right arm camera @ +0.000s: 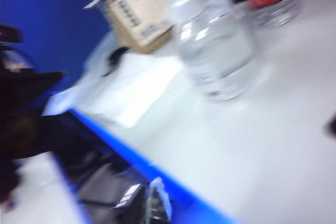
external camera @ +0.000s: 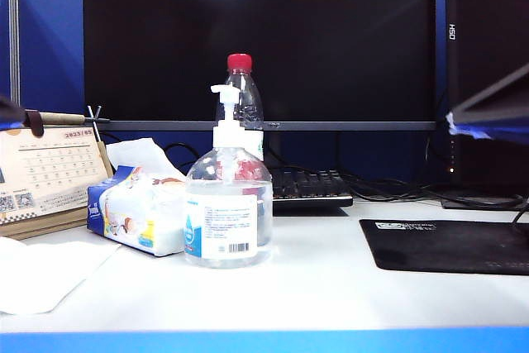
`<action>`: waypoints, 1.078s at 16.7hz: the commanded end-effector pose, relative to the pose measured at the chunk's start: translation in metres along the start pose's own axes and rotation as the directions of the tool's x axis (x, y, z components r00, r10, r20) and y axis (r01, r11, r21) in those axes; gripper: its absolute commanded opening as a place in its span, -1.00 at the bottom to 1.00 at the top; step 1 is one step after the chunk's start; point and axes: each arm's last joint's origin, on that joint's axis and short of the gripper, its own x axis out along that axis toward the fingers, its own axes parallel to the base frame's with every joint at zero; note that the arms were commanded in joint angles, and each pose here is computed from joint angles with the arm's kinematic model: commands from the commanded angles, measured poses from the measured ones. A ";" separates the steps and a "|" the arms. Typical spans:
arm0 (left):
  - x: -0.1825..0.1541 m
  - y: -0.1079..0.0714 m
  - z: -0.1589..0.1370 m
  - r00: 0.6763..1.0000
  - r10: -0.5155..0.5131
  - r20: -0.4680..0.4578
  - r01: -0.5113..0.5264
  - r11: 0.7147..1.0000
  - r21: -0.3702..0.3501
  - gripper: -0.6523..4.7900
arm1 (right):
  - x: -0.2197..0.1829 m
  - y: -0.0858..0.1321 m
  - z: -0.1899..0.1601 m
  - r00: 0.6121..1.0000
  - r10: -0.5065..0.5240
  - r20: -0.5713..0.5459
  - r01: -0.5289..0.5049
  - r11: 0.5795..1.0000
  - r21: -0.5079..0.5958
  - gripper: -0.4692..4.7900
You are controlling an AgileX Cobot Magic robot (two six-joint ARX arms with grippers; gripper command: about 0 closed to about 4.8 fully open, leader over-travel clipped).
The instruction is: Pull out a tissue from the tissue dispenser, then press the switch of the alcohol sanitizer bottle to drop some sanitizer on the paper tissue, and finally place the treated tissue on the table.
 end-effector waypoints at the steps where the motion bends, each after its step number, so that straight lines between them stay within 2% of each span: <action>1: -0.001 0.007 -0.001 0.978 0.200 0.062 -0.205 0.975 0.087 -0.78 | 0.000 -0.005 -0.001 0.992 -0.116 0.039 0.119 0.990 -0.078 -0.83; 4: -0.001 0.008 0.000 0.972 0.222 0.079 -0.229 0.968 0.106 -0.78 | -0.001 -0.007 0.000 0.978 -0.196 0.078 0.204 0.972 -0.116 -0.83; 6: -0.001 0.008 0.000 0.970 0.227 0.083 -0.237 0.959 0.156 -0.78 | -0.001 -0.010 0.002 0.961 -0.256 0.109 0.269 0.954 -0.135 -0.82; 8: -0.001 0.009 0.001 0.959 0.260 0.108 -0.279 0.932 0.233 -0.78 | -0.001 -0.015 0.003 0.940 -0.319 0.123 0.337 0.924 -0.183 -0.82; 9: -0.001 0.009 0.001 0.954 0.276 0.120 -0.298 0.922 0.249 -0.78 | -0.001 -0.019 0.004 0.925 -0.359 0.124 0.376 0.911 -0.170 -0.82; 11: -0.001 0.009 0.002 0.954 0.274 0.120 -0.296 0.925 0.240 -0.78 | -0.002 -0.027 0.005 0.893 -0.433 0.121 0.449 0.876 -0.177 -0.83; 13: -0.001 0.008 0.001 0.970 0.225 0.089 -0.238 0.953 0.187 -0.78 | -0.003 -0.035 0.006 0.865 -0.491 0.104 0.502 0.852 -0.151 -0.82; 14: -0.001 0.007 0.000 0.975 0.208 0.081 -0.220 0.957 0.189 -0.78 | -0.004 -0.038 0.006 0.860 -0.501 0.098 0.510 0.848 -0.142 -0.82; 18: -0.001 0.007 0.000 0.975 0.207 0.081 -0.219 0.957 0.189 -0.78 | -0.007 -0.043 0.008 0.832 -0.543 0.113 0.555 0.820 -0.140 -0.83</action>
